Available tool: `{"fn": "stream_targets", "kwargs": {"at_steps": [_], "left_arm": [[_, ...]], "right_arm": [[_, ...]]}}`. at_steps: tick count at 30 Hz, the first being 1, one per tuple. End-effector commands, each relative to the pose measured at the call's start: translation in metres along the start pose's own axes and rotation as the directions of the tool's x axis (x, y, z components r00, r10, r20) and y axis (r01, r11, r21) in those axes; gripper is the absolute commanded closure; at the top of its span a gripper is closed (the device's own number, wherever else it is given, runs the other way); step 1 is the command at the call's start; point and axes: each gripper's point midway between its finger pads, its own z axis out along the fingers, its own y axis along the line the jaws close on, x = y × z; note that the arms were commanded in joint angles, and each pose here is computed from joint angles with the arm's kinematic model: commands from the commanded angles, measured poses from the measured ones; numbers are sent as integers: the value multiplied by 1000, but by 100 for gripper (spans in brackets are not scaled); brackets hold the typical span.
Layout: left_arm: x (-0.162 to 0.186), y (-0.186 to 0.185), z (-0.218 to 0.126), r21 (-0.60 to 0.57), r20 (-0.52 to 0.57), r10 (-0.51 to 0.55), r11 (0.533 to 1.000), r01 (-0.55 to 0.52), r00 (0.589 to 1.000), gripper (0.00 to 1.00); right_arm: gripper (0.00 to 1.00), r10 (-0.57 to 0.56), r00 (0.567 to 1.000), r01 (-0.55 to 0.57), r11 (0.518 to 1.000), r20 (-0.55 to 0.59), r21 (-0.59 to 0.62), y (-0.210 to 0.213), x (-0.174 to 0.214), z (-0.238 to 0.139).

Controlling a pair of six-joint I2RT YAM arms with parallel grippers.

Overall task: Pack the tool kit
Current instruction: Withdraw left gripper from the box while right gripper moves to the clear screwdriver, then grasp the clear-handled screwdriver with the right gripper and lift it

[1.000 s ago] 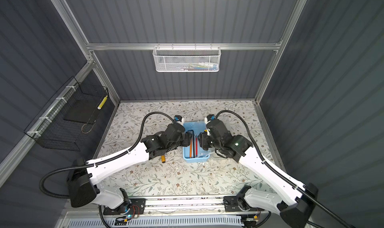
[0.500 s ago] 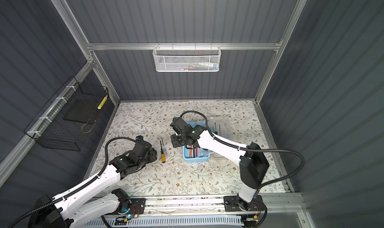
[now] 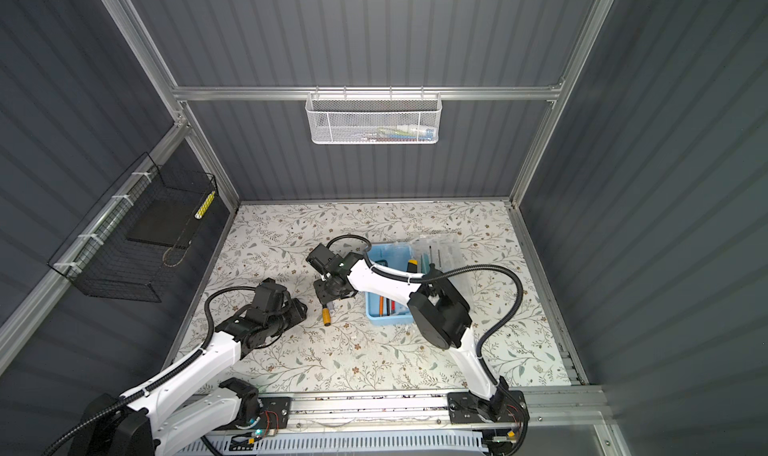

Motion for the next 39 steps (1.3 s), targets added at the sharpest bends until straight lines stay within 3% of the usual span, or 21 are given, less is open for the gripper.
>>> {"fn": "stream_targets", "kwargs": {"at_steps": [1,5,30,39], "left_arm": [[-1,-8,3,58,-2,-22,998,22,1000,50],[-2,-9,4,68,0,-25,997,25,1000,50],[-6,-10,7,58,8,-3,998,3,1000,52],[-6,-11,8,63,5,-3,998,3,1000,54]], "right_arm": [[65,-11,1000,13,999,-26,53,-4,2,3],[71,-8,999,11,996,-40,86,-10,5,14],[72,0,995,12,993,-101,121,-19,20,49],[87,5,992,13,990,-125,140,-25,26,53]]}}
